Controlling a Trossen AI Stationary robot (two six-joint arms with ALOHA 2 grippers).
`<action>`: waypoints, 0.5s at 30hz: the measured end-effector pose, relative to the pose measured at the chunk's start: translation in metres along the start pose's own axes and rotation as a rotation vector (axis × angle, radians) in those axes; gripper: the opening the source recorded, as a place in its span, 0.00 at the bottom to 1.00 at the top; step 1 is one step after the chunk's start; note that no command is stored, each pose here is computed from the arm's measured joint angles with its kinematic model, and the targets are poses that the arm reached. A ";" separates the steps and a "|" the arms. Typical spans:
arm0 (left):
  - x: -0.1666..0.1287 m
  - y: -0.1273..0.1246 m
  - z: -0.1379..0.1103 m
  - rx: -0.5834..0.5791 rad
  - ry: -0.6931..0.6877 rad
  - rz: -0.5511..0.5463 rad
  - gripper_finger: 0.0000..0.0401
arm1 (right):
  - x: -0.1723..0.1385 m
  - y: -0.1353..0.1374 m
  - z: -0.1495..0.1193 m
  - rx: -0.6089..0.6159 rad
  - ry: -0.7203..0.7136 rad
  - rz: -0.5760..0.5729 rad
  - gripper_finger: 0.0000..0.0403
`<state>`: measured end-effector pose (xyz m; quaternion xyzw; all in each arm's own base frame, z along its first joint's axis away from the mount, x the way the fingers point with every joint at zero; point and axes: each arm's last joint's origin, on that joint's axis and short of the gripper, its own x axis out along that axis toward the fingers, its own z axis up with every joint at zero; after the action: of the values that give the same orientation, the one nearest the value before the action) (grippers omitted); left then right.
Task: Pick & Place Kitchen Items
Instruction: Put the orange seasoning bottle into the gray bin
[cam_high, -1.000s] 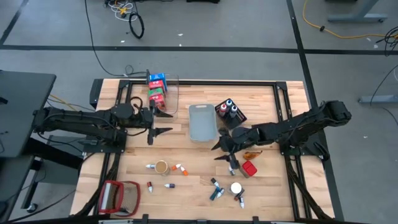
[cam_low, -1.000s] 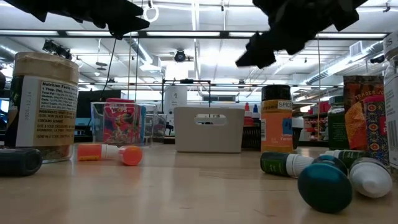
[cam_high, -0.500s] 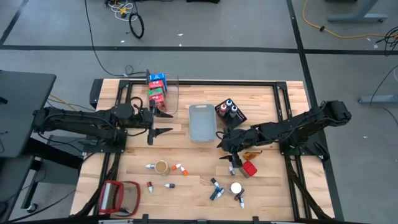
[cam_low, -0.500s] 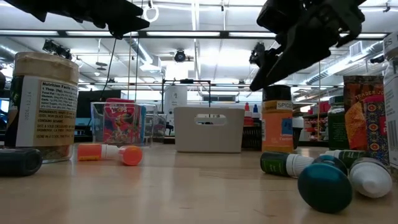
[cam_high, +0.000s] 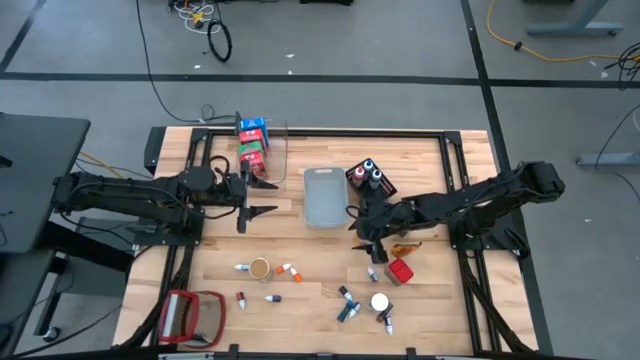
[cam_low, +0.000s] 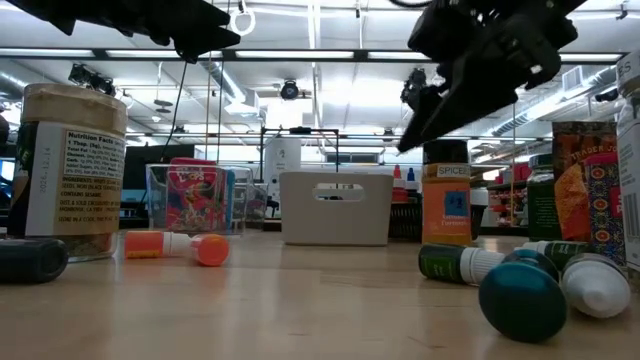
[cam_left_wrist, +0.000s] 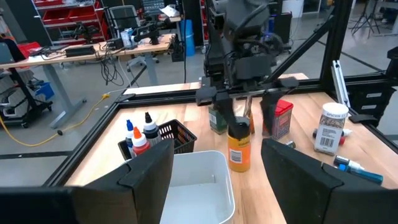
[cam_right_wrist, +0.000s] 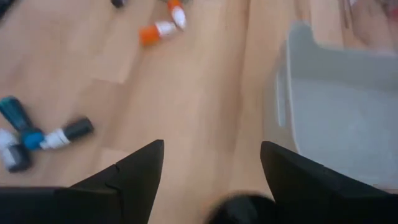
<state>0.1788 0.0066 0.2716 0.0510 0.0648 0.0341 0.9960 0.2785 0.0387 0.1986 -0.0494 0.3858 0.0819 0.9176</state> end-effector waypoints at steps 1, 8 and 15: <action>0.000 0.000 0.000 0.000 0.000 0.000 0.63 | 0.000 -0.002 -0.002 0.018 0.020 -0.009 0.69; 0.000 0.000 0.000 0.000 0.000 0.000 0.63 | -0.001 -0.014 -0.008 0.087 0.075 -0.042 0.69; 0.000 0.000 0.000 0.000 0.000 0.000 0.63 | -0.002 -0.018 -0.014 0.118 0.128 -0.042 0.69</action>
<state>0.1788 0.0066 0.2716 0.0509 0.0650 0.0341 0.9960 0.2713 0.0184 0.1906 -0.0082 0.4469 0.0364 0.8938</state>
